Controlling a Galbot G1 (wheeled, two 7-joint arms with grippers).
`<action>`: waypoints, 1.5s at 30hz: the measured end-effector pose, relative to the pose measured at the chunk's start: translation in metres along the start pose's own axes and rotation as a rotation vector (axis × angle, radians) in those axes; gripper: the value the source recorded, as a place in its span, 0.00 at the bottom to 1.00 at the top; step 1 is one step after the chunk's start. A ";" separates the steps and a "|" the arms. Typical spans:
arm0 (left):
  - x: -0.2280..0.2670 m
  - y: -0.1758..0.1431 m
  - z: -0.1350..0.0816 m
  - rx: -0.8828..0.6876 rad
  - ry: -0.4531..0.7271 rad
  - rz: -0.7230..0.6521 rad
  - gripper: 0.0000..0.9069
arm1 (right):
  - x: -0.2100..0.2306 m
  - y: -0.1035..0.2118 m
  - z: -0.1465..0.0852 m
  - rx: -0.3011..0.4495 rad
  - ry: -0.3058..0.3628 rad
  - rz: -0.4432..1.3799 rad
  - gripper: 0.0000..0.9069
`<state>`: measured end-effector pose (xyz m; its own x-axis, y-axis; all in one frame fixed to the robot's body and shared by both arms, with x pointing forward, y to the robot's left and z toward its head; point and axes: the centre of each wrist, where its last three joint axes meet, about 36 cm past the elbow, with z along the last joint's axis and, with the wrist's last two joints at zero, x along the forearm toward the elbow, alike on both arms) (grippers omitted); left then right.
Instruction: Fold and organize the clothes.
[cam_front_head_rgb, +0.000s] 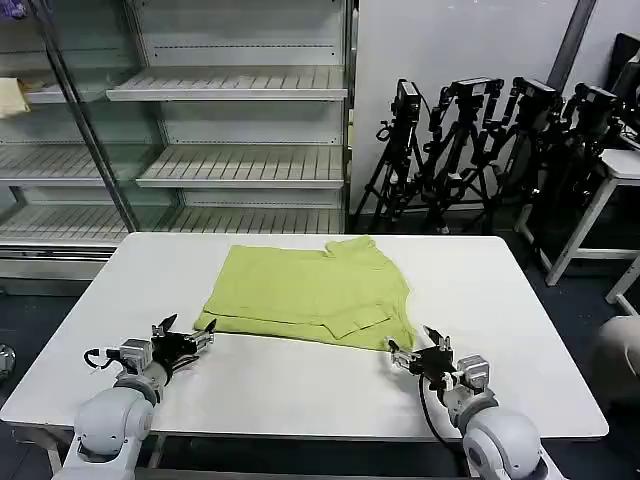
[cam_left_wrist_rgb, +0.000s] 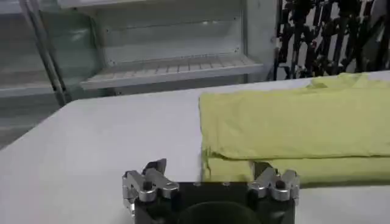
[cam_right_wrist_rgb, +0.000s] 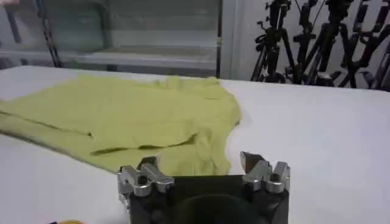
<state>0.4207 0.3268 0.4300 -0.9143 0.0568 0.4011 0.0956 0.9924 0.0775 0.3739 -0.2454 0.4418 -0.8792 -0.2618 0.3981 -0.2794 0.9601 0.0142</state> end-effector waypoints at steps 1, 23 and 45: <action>-0.001 0.000 0.001 -0.002 0.003 0.001 0.08 | 0.001 0.000 0.000 -0.001 0.002 0.001 0.00; -0.003 -0.003 0.008 0.001 0.024 0.026 0.01 | 0.001 0.003 0.004 -0.017 0.045 -0.008 0.00; 0.017 -0.013 0.015 0.007 0.010 0.045 0.01 | 0.034 0.000 0.007 0.042 0.035 -0.005 0.00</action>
<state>0.3985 0.3165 0.4220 -0.9052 0.0999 0.4131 0.1334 0.9896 0.0531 0.3416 -0.2545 0.4489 -0.8637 -0.2626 0.4301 -0.3008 0.9535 -0.0219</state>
